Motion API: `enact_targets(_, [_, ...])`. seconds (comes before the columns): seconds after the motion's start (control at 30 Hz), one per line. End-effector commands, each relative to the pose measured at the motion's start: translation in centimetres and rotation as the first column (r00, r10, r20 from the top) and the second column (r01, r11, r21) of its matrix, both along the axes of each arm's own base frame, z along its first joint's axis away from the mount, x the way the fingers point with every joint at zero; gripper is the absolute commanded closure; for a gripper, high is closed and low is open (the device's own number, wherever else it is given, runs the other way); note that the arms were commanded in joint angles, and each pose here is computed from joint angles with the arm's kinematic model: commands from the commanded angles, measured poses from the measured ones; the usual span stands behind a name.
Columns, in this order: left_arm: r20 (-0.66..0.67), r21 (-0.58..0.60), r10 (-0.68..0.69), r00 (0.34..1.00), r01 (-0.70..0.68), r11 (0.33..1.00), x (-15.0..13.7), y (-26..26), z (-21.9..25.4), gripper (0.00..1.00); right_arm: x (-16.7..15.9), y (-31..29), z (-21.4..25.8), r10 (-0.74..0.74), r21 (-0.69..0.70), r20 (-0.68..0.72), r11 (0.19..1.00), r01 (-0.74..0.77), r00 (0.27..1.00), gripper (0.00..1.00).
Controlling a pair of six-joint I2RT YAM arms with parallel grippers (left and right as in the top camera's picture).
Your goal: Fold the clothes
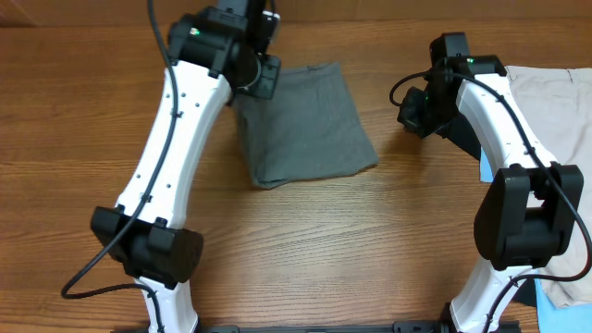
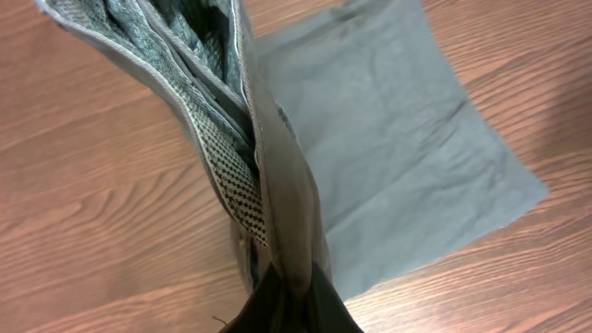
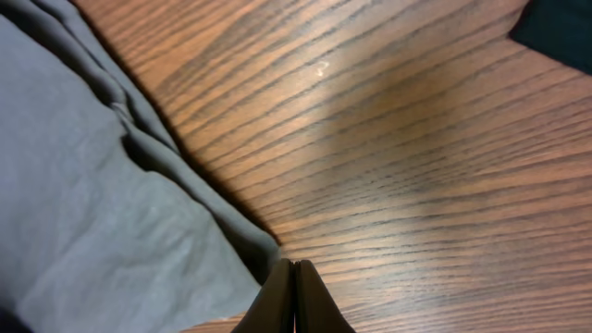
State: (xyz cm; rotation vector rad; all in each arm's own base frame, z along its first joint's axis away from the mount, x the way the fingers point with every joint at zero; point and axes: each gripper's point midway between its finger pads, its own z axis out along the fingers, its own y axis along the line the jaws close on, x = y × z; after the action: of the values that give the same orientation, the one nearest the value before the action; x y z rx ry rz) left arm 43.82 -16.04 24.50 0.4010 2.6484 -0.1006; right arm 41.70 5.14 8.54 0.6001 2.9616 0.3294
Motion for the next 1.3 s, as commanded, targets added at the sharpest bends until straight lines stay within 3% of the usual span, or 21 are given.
enact_targets(0.0, [0.001, 0.002, 0.01, 1.0, -0.01, 1.0, 0.5, -2.0, -1.0, 0.93, -0.4, -0.2, -0.9, 0.007, -0.02, -0.013, 1.0, -0.007, 1.0, 0.96])
enact_targets(0.3, [-0.069, -0.007, -0.006, 0.998, 0.005, 1.0, 1.2, -6.2, -6.0, 0.92, -0.6, -0.2, -2.5, 0.007, -0.019, -0.006, 1.0, -0.007, 1.0, 0.96])
enact_targets(0.5, [-0.12, -0.119, -0.008, 0.993, -0.007, 0.993, 1.7, -9.3, -8.3, 0.96, -0.7, -0.2, -3.4, 0.006, -0.019, -0.004, 1.0, -0.006, 1.0, 0.96])
enact_targets(0.8, [-0.105, -0.262, -0.04, 0.994, 0.011, 0.965, 2.5, -12.2, -7.6, 0.96, -1.2, -0.2, -5.4, 0.006, -0.018, -0.002, 1.0, -0.006, 1.0, 0.95])
enact_targets(1.27, [-0.05, -0.268, -0.097, 0.994, 0.08, 0.96, 1.5, -15.7, -7.0, 0.96, -1.2, 1.3, -7.1, 0.021, 0.068, 0.038, 0.997, -0.023, 0.999, 0.96])
